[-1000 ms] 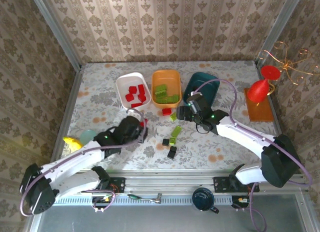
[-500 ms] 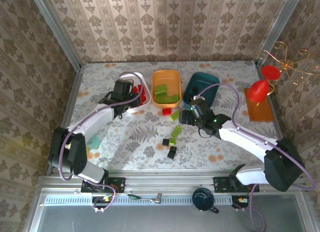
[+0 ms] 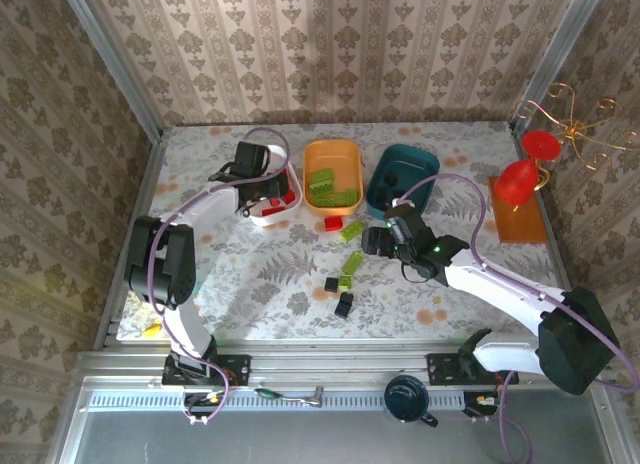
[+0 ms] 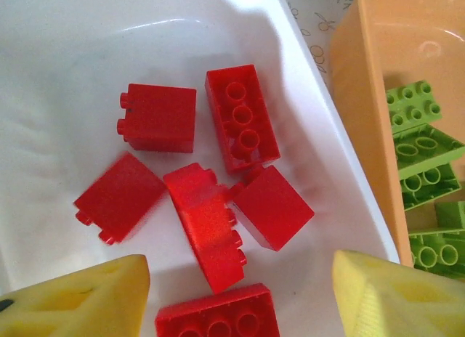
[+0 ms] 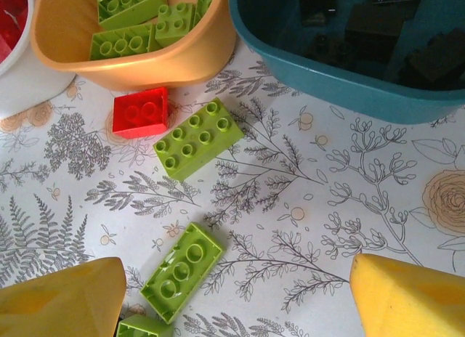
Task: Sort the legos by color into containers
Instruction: Place the lego in the container, then pick up the lego from the bottom-center of the table.
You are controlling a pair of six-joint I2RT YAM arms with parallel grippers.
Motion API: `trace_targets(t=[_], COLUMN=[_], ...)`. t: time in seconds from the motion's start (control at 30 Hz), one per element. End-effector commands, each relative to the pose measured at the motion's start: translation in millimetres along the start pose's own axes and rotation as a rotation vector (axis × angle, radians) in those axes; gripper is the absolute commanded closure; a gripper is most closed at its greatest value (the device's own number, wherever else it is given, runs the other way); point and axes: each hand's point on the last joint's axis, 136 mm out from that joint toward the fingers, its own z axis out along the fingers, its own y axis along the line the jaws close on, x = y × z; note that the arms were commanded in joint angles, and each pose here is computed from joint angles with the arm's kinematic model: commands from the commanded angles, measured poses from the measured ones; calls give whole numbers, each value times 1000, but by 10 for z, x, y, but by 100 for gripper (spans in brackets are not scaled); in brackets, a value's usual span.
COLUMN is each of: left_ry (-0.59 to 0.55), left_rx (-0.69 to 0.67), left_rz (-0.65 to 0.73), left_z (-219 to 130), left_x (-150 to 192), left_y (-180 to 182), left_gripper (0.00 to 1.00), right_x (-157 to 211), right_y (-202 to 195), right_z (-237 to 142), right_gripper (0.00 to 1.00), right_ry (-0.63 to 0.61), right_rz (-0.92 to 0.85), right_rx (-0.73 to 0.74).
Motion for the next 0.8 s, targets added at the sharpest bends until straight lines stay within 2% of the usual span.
trace_targets(t=[0.0, 0.17, 0.27, 0.3, 0.53, 0.77], left_ry=[-75, -152, -199, -209, -212, -168], left_rx=[58, 134, 201, 225, 343, 335], left_rz=[11, 49, 74, 77, 87, 67], left_z=[-321, -743, -1027, -1112, -1471, -1544], left_x=[-244, -234, -84, -4, 797, 1535], left_y=[-197, -500, -729, -785, -996, -818], left_gripper=[28, 17, 7, 1, 0, 0], right_x=[56, 57, 95, 111, 459, 1028], right_y=[19, 83, 138, 165, 392, 619], right_z=[-46, -51, -38, -29, 44, 109], right_gripper=[18, 18, 18, 18, 18, 18], right_ry=[11, 12, 28, 35, 124, 263], right_rz=[10, 6, -3, -5, -88, -225], right_rx=[-13, -32, -51, -60, -88, -103])
